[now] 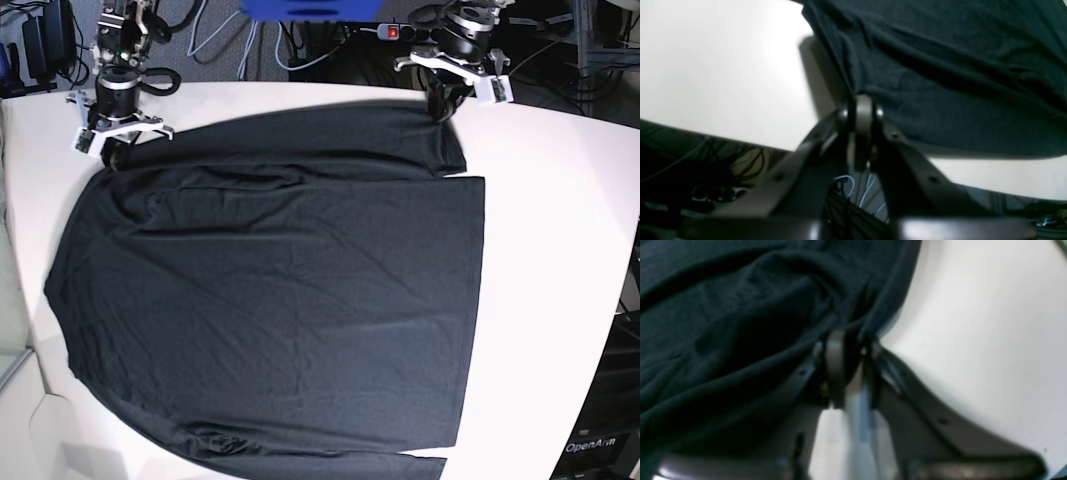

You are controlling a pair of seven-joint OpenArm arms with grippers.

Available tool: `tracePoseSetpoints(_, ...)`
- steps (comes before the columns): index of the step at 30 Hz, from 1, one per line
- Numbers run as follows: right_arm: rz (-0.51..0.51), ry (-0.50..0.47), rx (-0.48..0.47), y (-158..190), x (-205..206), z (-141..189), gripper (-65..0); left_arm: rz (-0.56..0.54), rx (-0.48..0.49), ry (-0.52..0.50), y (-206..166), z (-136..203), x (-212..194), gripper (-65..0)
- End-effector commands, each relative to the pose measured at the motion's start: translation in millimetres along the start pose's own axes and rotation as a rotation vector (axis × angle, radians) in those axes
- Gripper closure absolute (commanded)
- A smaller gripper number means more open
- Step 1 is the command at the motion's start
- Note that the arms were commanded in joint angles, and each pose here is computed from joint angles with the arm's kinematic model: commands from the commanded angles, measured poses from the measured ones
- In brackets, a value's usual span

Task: Fold the T-shirt properly
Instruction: 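Grasp the shirt's shoulder edge with both grippers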

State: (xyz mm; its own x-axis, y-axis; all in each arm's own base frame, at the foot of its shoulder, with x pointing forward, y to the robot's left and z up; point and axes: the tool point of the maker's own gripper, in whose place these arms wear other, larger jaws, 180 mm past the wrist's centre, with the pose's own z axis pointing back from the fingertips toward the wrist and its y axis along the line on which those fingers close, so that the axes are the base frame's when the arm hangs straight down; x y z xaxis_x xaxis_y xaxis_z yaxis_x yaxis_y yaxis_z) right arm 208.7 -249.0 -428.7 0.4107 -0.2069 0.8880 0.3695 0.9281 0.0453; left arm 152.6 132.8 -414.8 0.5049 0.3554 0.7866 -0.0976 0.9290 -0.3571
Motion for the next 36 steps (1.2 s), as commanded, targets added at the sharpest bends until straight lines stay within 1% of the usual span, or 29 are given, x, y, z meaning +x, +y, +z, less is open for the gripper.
tracePoseSetpoints(1, -0.001, -0.037, 0.002, -1.1, 10.6, -0.3, -4.2, -0.003, -0.012, -0.025, -2.5, 2.1, 6.9, 0.0)
tracePoseSetpoints(4, 0.012, -0.043, 0.004, -3.6, 13.6, -1.5, -0.3, -0.004, -0.021, -0.039, -5.7, 1.9, 12.8, 0.0)
tracePoseSetpoints(5, 0.012, -0.044, 0.005, -3.4, 14.2, -1.5, 0.0, -0.004, -0.023, -0.043, -6.7, 2.3, 14.4, 0.0)
tracePoseSetpoints(10, 0.014, -0.074, 0.012, -1.2, 24.9, 0.5, 0.0, -0.005, -0.033, -0.061, -10.6, 2.3, 21.3, 0.0)
tracePoseSetpoints(16, 0.016, -0.137, 0.030, 5.8, 50.8, 3.8, 0.0, -0.005, -0.042, -0.075, -14.4, 3.2, 27.4, 0.0)
tracePoseSetpoints(27, 0.017, -0.148, 0.036, 8.4, 55.4, 3.6, 0.0, -0.008, -0.064, -0.123, -23.4, 2.7, 46.1, 0.0)
tracePoseSetpoints(31, 0.022, -0.155, 0.040, 8.5, 58.8, 1.9, 0.0, -0.016, -0.017, -0.163, -7.2, 3.5, 60.4, 0.0)
tracePoseSetpoints(36, 0.028, -0.179, 0.061, 15.9, 68.6, -3.9, 0.0, -0.026, 0.002, -0.197, 1.0, -1.6, 73.3, 0.0)
